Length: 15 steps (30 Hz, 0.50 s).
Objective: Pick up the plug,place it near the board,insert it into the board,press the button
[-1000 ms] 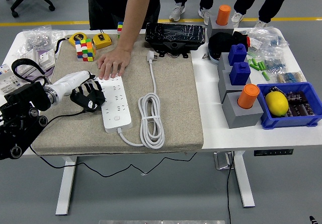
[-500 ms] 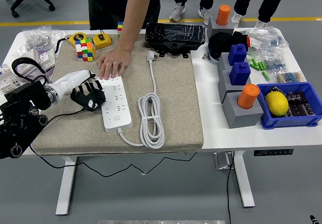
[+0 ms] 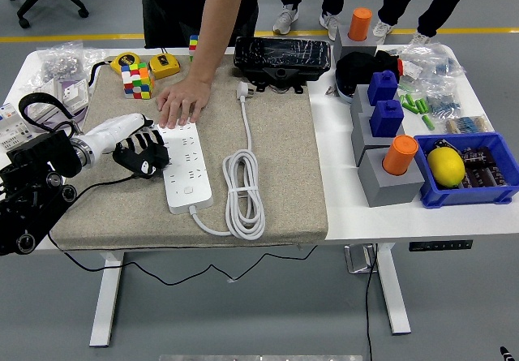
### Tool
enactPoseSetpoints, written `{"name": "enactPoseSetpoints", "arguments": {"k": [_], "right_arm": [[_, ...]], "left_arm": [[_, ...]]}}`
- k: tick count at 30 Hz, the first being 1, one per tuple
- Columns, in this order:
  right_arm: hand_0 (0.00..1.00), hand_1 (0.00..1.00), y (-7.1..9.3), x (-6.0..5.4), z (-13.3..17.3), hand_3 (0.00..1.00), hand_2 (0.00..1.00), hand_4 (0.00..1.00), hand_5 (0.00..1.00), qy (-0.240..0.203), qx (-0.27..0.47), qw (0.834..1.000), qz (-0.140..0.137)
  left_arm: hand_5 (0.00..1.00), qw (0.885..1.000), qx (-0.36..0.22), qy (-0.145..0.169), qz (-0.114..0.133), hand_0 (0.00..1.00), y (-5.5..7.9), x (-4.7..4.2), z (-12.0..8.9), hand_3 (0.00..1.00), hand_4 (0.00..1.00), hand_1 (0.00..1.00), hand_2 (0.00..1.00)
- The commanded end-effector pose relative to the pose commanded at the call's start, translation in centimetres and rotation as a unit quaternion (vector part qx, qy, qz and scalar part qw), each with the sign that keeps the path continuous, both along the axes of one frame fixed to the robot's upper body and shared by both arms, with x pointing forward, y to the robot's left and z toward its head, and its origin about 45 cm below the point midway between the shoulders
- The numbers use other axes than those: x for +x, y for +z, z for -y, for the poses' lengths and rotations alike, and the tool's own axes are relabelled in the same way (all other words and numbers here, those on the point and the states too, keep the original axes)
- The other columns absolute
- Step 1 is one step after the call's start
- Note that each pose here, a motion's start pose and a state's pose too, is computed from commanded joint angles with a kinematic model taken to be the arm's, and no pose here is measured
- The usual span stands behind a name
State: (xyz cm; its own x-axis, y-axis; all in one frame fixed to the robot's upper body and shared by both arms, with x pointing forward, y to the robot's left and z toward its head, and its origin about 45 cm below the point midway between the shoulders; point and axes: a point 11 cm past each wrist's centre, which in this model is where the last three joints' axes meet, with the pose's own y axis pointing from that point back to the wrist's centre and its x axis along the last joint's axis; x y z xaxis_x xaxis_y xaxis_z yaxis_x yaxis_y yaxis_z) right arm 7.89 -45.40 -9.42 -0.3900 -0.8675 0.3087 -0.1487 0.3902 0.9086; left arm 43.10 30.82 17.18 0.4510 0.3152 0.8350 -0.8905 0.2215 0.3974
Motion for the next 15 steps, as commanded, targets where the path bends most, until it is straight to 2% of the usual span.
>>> {"name": "enactPoseSetpoints", "arguments": {"k": [5,6,15], "right_arm": [[0.821,0.727,-0.01,-0.08,0.01,0.763,0.716,0.998,0.998,0.0,0.0,1.0,-0.001],[0.82,0.727,0.0,-0.07,0.03,0.763,0.716,0.998,0.998,0.001,-0.001,1.0,-0.001],[0.821,0.727,-0.03,-0.17,0.01,0.763,0.716,0.998,0.998,0.001,0.0,1.0,-0.002]], "left_arm": [[0.002,1.0,0.0,0.0,-0.001,0.52,-0.04,-0.01,-0.06,0.602,0.669,0.702,0.642],[0.002,1.0,0.0,0.001,-0.002,0.598,-0.04,0.0,-0.1,0.618,0.67,0.744,0.678],[0.002,1.0,0.006,-0.004,-0.005,0.635,-0.03,-0.07,-0.05,0.633,0.696,0.765,0.7]]}}
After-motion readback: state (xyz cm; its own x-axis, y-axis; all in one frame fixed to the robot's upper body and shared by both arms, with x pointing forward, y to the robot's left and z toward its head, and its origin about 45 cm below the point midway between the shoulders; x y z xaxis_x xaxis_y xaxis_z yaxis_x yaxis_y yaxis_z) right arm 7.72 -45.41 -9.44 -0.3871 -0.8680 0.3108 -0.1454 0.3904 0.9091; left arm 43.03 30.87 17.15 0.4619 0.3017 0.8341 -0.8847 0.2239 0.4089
